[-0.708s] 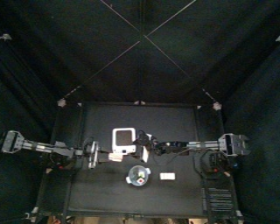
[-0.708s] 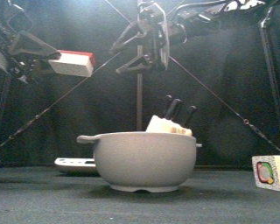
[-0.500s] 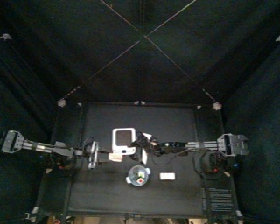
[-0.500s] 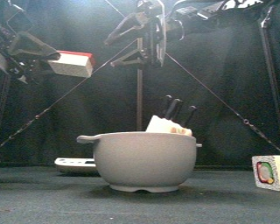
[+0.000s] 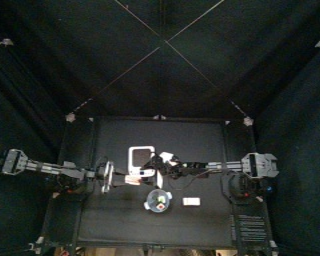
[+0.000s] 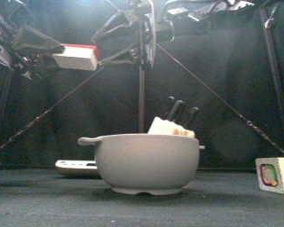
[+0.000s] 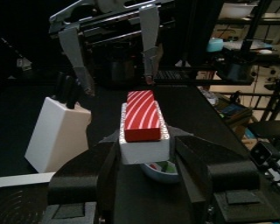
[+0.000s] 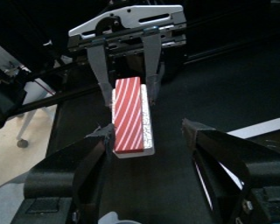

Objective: Grab salmon sushi with both hands

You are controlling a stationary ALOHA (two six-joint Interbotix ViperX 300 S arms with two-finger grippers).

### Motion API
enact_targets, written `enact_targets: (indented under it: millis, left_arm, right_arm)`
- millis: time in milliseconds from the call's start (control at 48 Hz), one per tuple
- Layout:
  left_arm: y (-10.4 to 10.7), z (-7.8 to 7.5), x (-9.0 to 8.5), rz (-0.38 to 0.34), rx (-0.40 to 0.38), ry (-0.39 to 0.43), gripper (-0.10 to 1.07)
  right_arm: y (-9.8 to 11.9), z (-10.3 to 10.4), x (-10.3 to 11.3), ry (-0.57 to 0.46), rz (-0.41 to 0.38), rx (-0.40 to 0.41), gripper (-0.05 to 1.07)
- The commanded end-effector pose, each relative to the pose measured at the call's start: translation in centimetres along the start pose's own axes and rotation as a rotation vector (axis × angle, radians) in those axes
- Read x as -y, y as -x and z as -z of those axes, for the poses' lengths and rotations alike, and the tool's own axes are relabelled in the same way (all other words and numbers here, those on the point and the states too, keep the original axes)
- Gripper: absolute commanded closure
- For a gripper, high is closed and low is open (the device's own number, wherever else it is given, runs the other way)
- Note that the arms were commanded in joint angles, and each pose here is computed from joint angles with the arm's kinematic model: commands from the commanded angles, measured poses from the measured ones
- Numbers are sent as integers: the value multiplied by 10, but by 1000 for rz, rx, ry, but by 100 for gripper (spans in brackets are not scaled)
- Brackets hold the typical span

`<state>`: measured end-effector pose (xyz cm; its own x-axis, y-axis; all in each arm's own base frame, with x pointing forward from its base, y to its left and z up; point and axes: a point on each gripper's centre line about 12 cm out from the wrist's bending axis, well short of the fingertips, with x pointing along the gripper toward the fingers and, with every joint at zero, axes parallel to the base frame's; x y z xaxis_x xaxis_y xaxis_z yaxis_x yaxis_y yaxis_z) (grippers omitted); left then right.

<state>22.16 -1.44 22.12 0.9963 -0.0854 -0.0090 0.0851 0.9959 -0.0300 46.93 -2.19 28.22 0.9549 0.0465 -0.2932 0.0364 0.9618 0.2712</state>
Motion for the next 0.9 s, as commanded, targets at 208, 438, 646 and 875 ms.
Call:
enact_targets:
  millis: [208,438,646,875]
  left_arm:
    - [-5,-13,-5,-23,41,-3,42]
    - [-5,-13,-12,-53,41,-5,42]
    - [-5,-13,-18,-77,40,-5,42]
    - [-5,-13,-18,-77,39,-2,42]
  right_arm:
    - [-7,-16,-5,19,-17,38,8]
    - [-9,-15,-4,20,-17,34,8]
    - [-9,-15,-6,23,-18,34,8]
    - [-9,-15,-1,20,-3,33,9]
